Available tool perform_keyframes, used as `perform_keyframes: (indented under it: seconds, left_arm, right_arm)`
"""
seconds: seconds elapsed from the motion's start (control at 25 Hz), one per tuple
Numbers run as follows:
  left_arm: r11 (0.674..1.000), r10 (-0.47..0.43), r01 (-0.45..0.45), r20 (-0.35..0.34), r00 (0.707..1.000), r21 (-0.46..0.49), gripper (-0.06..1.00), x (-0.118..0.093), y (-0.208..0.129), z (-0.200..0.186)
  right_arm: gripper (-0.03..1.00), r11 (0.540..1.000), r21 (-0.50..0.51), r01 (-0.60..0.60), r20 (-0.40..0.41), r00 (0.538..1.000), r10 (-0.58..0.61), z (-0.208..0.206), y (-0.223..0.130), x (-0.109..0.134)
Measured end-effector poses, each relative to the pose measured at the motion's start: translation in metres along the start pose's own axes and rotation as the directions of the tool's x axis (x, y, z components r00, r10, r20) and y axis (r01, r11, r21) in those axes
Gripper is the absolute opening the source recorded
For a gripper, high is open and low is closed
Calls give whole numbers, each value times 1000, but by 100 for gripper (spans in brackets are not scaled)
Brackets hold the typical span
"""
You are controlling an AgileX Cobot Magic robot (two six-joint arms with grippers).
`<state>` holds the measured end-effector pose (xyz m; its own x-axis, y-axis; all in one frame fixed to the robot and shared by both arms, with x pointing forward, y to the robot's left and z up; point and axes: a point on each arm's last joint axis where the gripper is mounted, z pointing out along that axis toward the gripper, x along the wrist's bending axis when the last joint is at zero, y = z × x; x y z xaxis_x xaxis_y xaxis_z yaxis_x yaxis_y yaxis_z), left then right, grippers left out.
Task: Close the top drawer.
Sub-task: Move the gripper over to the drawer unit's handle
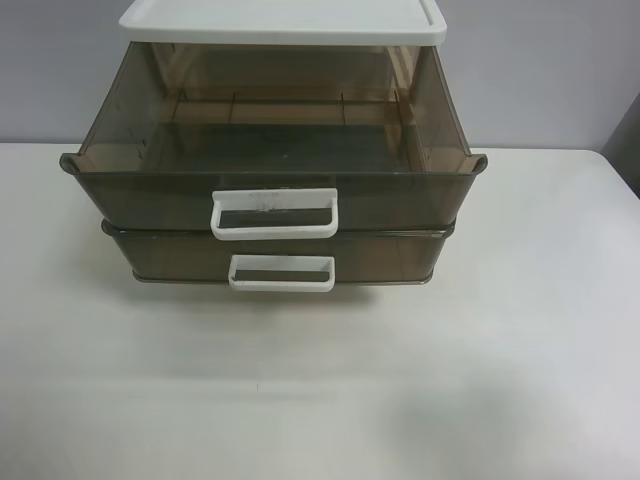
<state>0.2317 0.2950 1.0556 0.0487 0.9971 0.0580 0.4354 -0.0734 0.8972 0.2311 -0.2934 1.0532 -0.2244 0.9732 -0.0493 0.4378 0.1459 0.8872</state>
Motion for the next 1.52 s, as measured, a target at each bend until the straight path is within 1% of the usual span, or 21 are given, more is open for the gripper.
perform_keyframes:
  seconds: [0.8,0.88,1.0,1.12,1.28,1.4,1.52]
  left_arm:
    - [1000,0,0,0,1000,0,99,0,0,0]
    - [1000,0,0,0,1000,0,99,0,0,0]
    - [1000,0,0,0,1000,0,99,0,0,0]
    - [1000,0,0,0,1000,0,99,0,0,0]
    - [1000,0,0,0,1000,0,99,0,0,0]
    - [1000,0,0,0,1000,0,99,0,0,0]
    - [1000,0,0,0,1000,0,99,0,0,0]
  right_arm:
    - [96,1000,0,-2,-4,1000,2,0,0,0]
    - [96,1000,13,-1,-4,1000,1,1,1,0]
    - [96,997,73,14,-19,1000,-12,4,19,-1]
    - [96,992,121,35,-93,995,-24,9,48,-1]
    - [95,981,156,117,-223,971,-81,20,91,4]
    - [95,960,175,219,-325,933,-154,32,119,15]
    - [95,919,198,340,-431,872,-229,47,141,35]
